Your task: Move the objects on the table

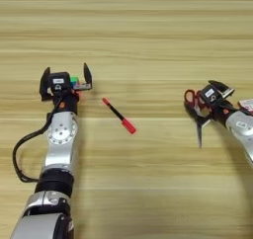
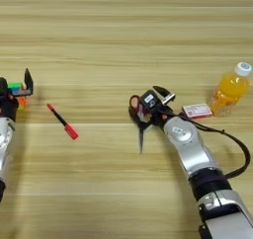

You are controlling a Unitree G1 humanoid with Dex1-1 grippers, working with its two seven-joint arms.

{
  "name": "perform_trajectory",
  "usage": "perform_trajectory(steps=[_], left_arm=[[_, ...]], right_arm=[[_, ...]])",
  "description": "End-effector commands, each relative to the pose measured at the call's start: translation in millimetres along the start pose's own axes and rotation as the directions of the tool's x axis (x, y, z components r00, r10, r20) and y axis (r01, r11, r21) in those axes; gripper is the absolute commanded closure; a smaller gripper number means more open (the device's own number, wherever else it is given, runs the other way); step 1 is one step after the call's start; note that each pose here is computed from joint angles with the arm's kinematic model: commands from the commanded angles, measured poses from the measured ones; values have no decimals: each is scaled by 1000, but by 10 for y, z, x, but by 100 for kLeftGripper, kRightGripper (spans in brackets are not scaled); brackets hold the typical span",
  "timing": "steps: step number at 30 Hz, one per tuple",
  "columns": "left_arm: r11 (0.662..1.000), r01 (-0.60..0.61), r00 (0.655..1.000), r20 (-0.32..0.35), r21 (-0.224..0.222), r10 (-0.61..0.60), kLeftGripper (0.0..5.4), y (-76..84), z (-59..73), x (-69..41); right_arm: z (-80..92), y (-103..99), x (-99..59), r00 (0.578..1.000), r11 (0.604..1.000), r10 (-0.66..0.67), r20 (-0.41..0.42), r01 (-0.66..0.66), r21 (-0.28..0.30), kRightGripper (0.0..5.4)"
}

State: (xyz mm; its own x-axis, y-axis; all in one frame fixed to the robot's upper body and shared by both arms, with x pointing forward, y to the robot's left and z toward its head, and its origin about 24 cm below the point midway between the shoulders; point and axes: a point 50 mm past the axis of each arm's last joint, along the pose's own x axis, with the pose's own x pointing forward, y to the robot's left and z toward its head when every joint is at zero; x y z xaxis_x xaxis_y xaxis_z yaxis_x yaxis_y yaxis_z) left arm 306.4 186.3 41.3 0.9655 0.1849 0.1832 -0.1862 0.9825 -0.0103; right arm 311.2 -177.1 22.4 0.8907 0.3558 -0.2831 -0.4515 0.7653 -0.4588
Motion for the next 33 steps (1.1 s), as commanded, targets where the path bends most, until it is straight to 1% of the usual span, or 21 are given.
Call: perform_trajectory(steps=[1,14,20,21,25,29,31,33], left_arm=[[1000,-1,1000,-3,9,1,0,7,11,33],[1000,-3,1000,-3,9,3,0,10,11,33],[1000,-3,1000,-4,10,3,0,12,9,35],[1000,-3,1000,-4,10,3,0,12,8,35],[1000,0,1000,-10,15,1,0,20,-2,36],[1000,0,1000,-15,17,0,0,24,-13,35],[1000,0,1000,-15,18,0,0,26,-14,35],[1000,0,1000,-15,18,1,0,31,-14,34]], right_arm=[[-386,30,-165,984,1000,19,-177,-19,2,2],[-499,-69,-251,976,1000,-5,-217,4,-4,2],[-499,-102,-260,977,1000,-18,-214,19,0,2],[-484,-98,-254,979,1000,-19,-204,21,8,2],[-296,-61,-193,998,992,-28,-64,35,119,2],[-156,-45,-158,998,976,-56,42,46,211,2],[-93,-21,-147,994,971,-57,88,34,239,2],[-52,-7,-146,991,967,-61,120,29,254,2]])
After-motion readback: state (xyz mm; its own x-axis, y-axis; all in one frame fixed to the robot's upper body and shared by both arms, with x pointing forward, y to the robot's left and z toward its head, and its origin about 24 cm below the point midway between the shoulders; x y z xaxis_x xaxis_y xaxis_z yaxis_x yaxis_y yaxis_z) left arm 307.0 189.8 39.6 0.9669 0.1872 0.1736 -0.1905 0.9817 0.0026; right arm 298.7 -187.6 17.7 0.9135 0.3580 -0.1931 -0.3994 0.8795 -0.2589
